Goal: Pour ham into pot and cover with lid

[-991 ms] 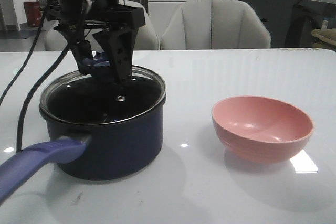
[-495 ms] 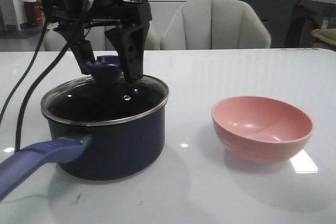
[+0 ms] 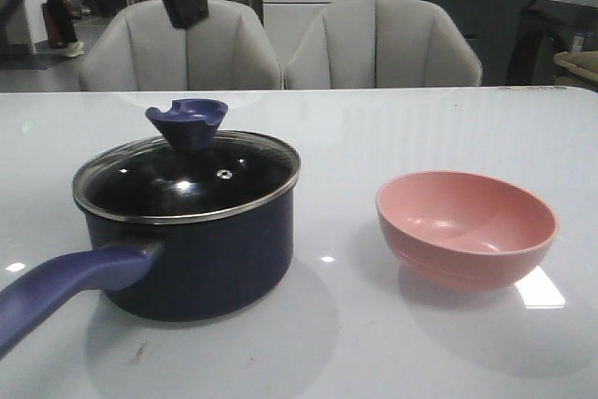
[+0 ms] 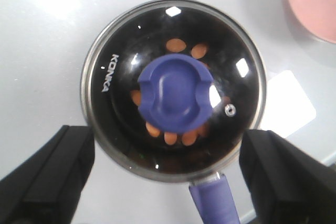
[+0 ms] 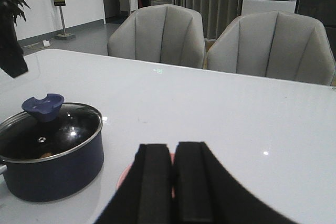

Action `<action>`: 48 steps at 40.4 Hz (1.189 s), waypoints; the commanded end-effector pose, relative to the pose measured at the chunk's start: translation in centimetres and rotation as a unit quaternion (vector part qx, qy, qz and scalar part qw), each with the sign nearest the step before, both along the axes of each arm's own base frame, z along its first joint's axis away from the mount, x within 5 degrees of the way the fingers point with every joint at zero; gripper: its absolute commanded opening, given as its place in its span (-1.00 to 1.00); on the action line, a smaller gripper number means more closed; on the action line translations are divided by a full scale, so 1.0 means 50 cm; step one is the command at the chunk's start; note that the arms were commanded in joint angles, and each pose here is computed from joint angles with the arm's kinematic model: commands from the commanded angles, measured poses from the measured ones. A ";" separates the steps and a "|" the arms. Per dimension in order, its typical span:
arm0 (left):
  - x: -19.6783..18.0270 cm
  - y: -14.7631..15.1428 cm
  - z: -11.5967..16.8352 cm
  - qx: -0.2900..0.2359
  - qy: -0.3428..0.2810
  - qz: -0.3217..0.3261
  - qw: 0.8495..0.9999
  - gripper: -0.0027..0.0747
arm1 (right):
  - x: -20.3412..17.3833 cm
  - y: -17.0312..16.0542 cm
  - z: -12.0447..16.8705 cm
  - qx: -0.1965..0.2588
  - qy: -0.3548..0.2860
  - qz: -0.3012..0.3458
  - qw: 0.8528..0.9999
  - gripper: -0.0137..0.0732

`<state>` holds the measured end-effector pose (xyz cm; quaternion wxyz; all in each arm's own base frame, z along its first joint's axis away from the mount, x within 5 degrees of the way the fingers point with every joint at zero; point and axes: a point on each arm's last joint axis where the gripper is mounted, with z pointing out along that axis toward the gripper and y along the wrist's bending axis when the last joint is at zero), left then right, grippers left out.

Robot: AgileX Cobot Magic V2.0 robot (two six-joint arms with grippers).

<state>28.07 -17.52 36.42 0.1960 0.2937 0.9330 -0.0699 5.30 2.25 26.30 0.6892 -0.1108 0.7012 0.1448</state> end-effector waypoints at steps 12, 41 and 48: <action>-0.218 0.132 0.156 -0.123 -0.198 0.005 0.973 0.59 | 0.000 -0.004 0.029 0.015 -0.040 -0.010 0.999 -0.34; -0.506 0.311 -0.073 -0.279 -0.438 0.015 0.854 0.18 | 0.000 -0.004 0.029 0.015 -0.040 -0.010 0.999 -0.34; -0.528 0.320 -0.115 -0.312 -0.444 0.018 0.840 -0.50 | 0.000 -0.004 0.029 0.015 -0.040 -0.010 0.999 -0.34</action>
